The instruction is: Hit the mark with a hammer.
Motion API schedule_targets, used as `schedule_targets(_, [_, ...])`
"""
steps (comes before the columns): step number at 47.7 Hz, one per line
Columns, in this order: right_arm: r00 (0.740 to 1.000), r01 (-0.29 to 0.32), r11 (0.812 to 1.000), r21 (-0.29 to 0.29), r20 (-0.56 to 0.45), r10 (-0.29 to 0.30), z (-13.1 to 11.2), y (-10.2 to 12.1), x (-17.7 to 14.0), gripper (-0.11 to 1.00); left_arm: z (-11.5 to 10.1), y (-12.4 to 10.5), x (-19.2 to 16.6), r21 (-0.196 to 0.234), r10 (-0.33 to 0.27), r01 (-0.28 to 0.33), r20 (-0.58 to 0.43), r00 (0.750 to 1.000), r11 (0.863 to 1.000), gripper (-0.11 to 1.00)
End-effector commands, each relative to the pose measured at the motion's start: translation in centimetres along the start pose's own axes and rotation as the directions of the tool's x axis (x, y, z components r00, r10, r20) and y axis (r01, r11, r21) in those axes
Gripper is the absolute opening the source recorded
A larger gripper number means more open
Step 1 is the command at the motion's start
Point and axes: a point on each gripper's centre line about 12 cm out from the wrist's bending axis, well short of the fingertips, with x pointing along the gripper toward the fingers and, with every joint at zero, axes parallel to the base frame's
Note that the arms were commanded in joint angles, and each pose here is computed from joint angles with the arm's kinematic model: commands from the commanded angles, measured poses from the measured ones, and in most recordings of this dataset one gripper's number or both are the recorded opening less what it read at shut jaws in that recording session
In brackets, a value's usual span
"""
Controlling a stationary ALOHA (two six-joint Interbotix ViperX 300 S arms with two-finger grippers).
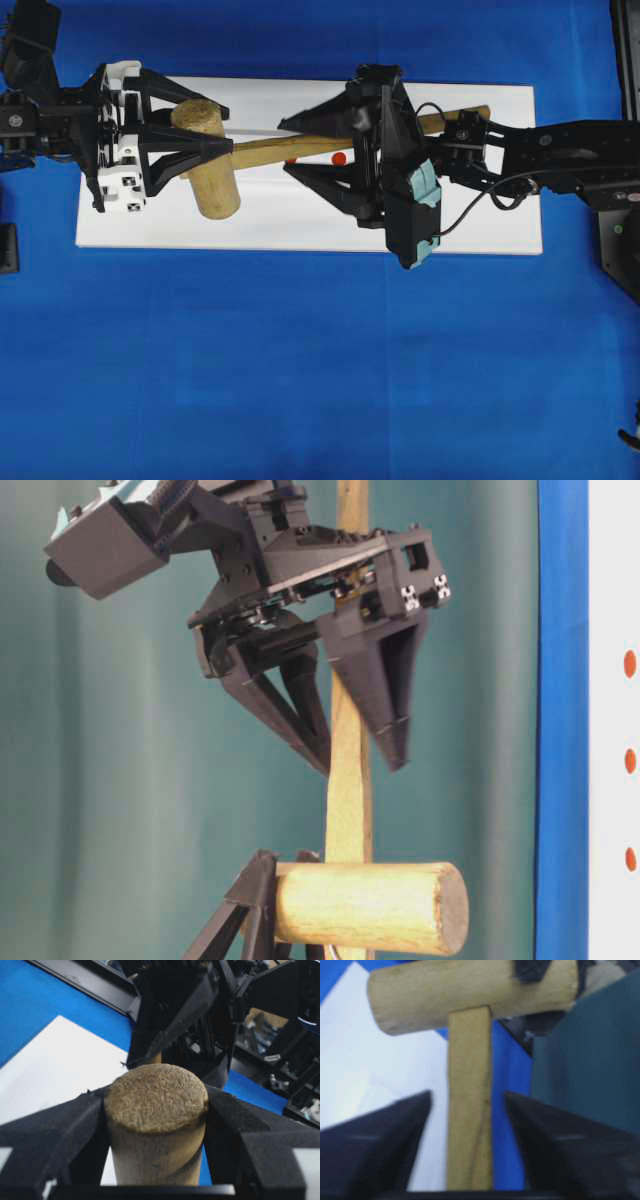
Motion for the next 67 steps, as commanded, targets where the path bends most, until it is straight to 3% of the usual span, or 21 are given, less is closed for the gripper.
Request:
schedule_targets(1, [0.999, 0.008, 1.000, 0.027, 0.039, -0.009, 1.9, -0.8, -0.6, 0.72, 1.1, -0.7, -0.1, 0.019, -0.027, 0.026, 0.036, 0.999, 0.999, 0.46])
schedule_targets(6, [0.999, -0.017, 0.996, 0.087, 0.032, 0.015, 2.4, -0.7, -1.1, 0.94, 0.9, -0.6, -0.3, 0.094, -0.019, 0.018, 0.016, 1.000, 0.995, 0.46])
schedule_targets(12, [0.999, -0.037, 0.977, 0.209, 0.026, 0.032, 3.0, -1.2, -2.0, 0.93, 0.5, -0.5, -0.5, 0.257, 0.001, 0.007, -0.030, 1.000, 0.966, 0.46])
schedule_targets(17, [0.999, -0.044, 0.945, 0.326, 0.023, 0.038, 3.4, -1.6, -2.8, 0.94, 0.1, -0.6, -0.6, 0.386, 0.012, 0.017, -0.071, 0.997, 0.922, 0.46])
schedule_targets(19, [0.999, -0.047, 0.932, 0.360, 0.020, 0.043, 3.4, -1.7, -3.0, 0.94, 0.0, -0.6, -0.6, 0.443, 0.014, 0.024, -0.082, 0.997, 0.896, 0.46])
schedule_targets(23, [0.999, -0.052, 0.915, 0.400, 0.018, 0.049, 3.4, -1.7, -3.2, 0.94, 0.0, -1.0, -0.7, 0.510, 0.006, 0.041, -0.090, 0.996, 0.859, 0.46])
schedule_targets(27, [0.998, -0.057, 0.902, 0.427, 0.011, 0.058, 3.3, -1.5, -3.2, 0.94, -0.1, -1.2, -0.8, 0.553, -0.002, 0.053, -0.092, 0.996, 0.832, 0.46])
schedule_targets(40, [0.997, -0.062, 0.867, 0.494, -0.013, 0.079, 2.8, -1.4, -2.9, 0.94, 0.0, -1.3, -0.8, 0.560, -0.006, 0.057, -0.092, 0.996, 0.826, 0.46])
schedule_targets(50, [0.992, -0.052, 0.844, 0.534, -0.073, 0.107, 1.0, -0.4, -1.3, 0.94, -0.1, -1.7, -0.8, 0.562, -0.017, 0.067, -0.094, 0.995, 0.825, 0.46])
schedule_targets(67, [0.987, -0.040, 0.842, 0.538, -0.109, 0.116, 0.1, -0.1, 1.3, 0.93, -0.2, -2.2, -0.8, 0.562, -0.033, 0.081, -0.096, 0.995, 0.823, 0.46])
